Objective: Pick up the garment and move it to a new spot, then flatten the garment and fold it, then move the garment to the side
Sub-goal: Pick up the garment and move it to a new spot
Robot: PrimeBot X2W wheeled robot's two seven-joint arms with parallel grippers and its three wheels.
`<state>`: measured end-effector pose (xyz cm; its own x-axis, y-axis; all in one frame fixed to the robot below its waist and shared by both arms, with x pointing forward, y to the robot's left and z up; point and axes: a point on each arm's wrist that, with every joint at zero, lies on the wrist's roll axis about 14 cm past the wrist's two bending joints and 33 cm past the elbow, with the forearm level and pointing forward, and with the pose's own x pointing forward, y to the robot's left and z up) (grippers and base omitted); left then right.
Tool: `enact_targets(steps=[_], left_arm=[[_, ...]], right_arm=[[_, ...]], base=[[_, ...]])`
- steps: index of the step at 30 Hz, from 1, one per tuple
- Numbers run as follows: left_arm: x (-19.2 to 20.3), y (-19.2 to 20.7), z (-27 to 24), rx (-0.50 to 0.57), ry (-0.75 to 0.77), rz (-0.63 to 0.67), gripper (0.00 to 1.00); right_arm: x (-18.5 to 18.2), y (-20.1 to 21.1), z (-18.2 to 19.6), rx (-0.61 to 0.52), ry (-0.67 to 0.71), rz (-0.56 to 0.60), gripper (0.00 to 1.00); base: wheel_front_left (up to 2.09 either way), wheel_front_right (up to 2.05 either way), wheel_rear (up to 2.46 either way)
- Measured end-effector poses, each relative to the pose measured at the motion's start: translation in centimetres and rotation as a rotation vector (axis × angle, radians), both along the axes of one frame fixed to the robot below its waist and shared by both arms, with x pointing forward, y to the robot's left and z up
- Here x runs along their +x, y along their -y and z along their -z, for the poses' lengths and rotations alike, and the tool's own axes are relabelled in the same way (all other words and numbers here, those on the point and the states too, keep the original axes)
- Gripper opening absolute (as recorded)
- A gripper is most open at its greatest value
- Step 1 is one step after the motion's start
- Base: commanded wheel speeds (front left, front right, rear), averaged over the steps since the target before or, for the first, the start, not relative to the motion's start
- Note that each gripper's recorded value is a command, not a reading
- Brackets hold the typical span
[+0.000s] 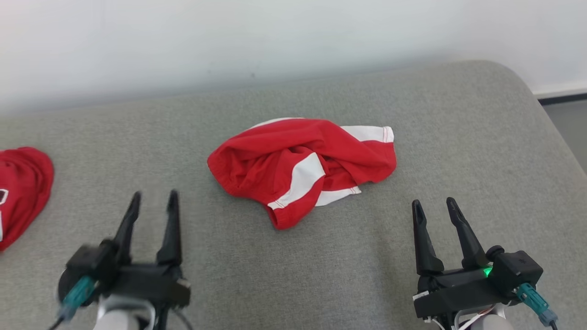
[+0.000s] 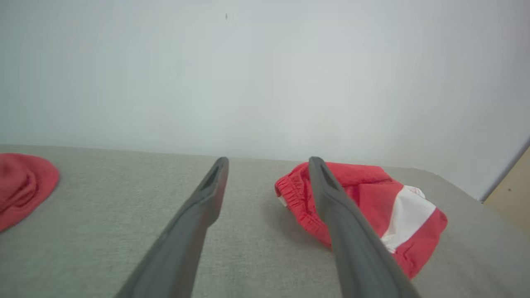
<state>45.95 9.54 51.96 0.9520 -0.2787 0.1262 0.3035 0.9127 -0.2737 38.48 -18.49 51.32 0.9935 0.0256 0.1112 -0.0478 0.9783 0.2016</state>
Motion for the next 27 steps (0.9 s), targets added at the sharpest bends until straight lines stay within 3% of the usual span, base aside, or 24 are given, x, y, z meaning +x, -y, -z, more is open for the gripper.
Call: enact_targets(steps=[11,27], left_arm=[[-5.7,-6.7,0.9,0.194,0.013,-0.190,1.00],[-10.1,-9.4,2.1,0.232,-0.036,-0.324,1.00]], right_arm=[[-1.1,0.1,-0.4,-0.013,0.013,0.004,1.00],[-2.4,-0.2,1.2,-0.010,-0.035,-0.004,1.00]], base=[[0.00,0.00,0.00],[0.00,0.00,0.00]])
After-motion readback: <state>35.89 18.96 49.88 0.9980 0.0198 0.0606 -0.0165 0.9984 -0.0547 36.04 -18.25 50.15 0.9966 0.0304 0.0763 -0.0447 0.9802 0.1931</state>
